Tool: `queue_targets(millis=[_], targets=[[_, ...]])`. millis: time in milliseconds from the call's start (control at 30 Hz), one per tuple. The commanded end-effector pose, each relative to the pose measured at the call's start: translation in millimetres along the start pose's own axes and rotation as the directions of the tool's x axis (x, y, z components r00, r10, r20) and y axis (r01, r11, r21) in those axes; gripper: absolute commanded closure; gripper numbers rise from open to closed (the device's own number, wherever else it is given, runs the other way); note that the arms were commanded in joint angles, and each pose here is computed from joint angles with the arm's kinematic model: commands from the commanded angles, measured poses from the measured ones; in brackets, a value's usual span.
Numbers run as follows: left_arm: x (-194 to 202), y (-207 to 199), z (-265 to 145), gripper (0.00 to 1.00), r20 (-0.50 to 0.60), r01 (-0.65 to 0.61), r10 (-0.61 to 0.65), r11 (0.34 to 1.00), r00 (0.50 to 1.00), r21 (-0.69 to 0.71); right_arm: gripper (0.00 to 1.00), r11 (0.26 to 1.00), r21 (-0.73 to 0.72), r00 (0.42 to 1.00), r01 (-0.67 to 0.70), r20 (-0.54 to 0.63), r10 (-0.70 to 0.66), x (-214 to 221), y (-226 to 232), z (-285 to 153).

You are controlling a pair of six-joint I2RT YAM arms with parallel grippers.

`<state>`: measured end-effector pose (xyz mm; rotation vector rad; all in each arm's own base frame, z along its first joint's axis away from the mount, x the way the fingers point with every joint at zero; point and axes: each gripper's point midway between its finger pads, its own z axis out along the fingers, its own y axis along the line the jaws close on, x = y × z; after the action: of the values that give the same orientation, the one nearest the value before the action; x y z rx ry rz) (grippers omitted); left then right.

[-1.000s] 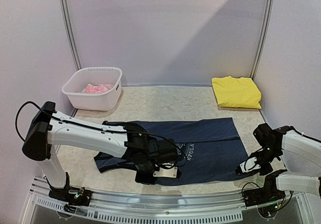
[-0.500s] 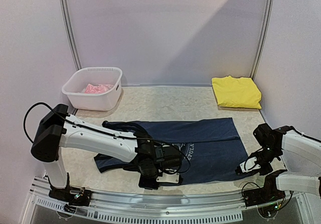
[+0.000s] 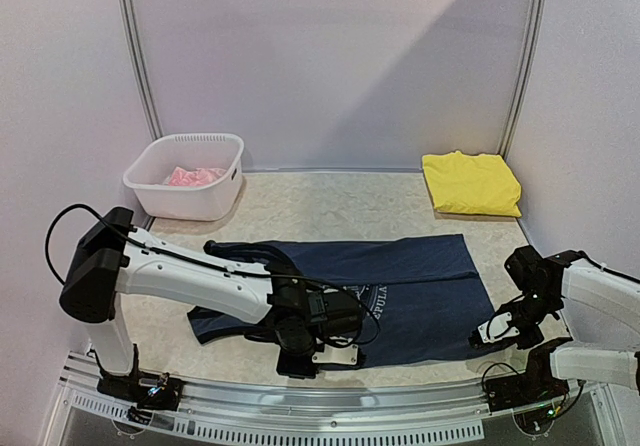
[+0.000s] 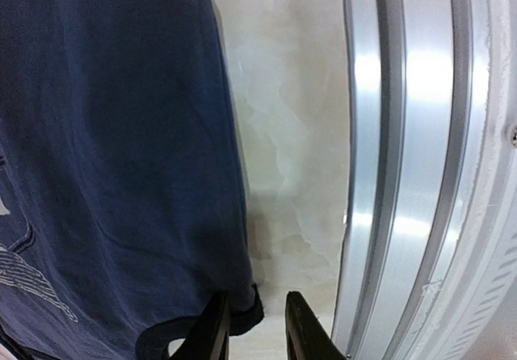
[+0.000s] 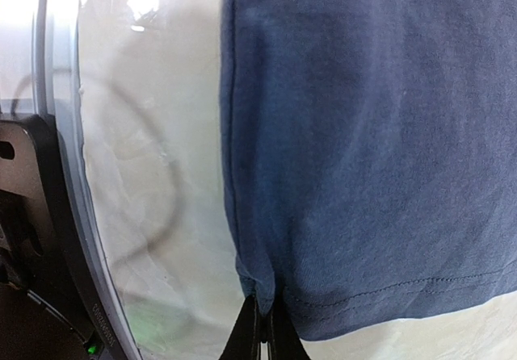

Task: Fold and stack the mixed laundry pile
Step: Pick up the 1/3-folded tank top from the center of the board.

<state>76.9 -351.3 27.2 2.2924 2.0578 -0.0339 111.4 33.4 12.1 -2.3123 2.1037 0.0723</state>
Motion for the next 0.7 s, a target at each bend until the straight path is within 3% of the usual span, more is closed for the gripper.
queue_targets(millis=[0,233,467,667], targets=[[10.9,-1.8,10.7,0.73,-0.051,-0.009,0.008,0.999,0.999,-0.036,0.97,1.000,-0.004,1.000,-0.009,-0.002,0.009,0.3,1.3,3.1],[29.8,16.3,27.1,0.74,-0.142,-0.041,0.018,0.987,0.990,-0.157,0.97,1.000,-0.009,1.000,-0.015,-0.005,0.015,0.8,1.7,3.6],[17.9,17.1,16.3,0.83,-0.065,-0.018,0.007,0.985,0.998,-0.169,0.98,1.000,-0.005,1.000,-0.021,-0.007,0.021,1.0,1.5,1.7],[11.8,12.7,4.6,0.99,-0.030,-0.007,0.003,0.990,1.000,-0.141,0.99,0.999,-0.001,0.999,-0.038,0.006,0.038,-2.2,-2.1,-8.7]])
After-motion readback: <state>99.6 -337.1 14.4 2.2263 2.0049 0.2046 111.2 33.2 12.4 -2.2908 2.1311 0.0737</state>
